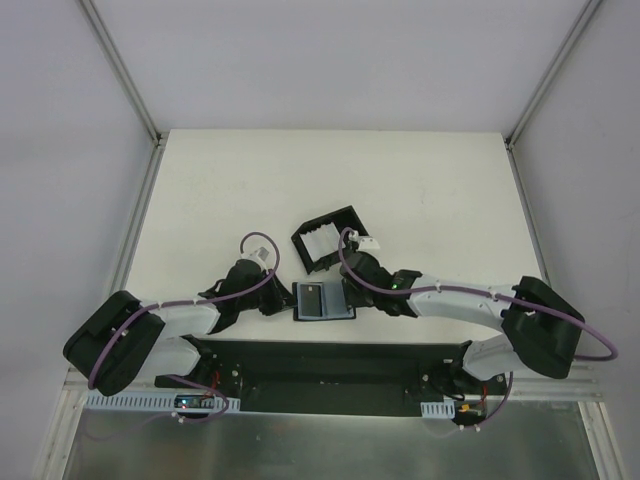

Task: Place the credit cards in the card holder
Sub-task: Insert the credit card into the card holder.

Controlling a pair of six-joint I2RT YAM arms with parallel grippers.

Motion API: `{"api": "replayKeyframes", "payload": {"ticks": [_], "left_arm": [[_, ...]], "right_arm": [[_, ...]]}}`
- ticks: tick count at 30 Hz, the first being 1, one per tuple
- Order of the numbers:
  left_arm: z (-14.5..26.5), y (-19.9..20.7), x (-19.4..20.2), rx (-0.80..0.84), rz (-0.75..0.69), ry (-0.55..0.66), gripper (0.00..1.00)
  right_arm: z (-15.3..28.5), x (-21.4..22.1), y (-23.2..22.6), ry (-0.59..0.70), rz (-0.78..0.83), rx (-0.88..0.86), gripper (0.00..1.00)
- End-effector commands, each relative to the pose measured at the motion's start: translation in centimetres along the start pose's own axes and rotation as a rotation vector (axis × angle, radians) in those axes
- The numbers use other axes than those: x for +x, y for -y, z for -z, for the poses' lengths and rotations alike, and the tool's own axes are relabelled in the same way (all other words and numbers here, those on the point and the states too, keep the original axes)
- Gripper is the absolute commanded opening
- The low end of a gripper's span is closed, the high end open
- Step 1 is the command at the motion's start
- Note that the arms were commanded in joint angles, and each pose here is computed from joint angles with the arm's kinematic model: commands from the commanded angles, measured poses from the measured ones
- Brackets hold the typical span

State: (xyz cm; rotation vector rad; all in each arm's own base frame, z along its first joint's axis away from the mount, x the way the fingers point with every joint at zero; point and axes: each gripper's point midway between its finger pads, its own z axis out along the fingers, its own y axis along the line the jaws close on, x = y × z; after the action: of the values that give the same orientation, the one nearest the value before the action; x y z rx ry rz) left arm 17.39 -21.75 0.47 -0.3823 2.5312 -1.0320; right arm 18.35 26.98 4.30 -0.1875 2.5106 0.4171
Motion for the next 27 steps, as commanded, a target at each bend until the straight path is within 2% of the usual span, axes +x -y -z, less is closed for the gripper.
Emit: {"api": "replayKeyframes", "payload": {"ticks": [1,10,27], "left_arm": [[1.0,-6.5,3.7,-0.235,0.002,-0.113,0.00],[1.0,-6.4,3.6,-0.234,0.002,-0.107,0.00],[1.2,-7.4,4.0,-0.263,0.038,-0.098,0.00]], "right_arm": [[-0.5,0.7,0.2,-0.036,-0.015,0.019,0.00],[-1.9,3.0,-1.6,-0.147,-0.069,-0.040,0.00],[0.3,-0.9,-11.0,-0.071,-0.033,-0.400,0.00]]}}
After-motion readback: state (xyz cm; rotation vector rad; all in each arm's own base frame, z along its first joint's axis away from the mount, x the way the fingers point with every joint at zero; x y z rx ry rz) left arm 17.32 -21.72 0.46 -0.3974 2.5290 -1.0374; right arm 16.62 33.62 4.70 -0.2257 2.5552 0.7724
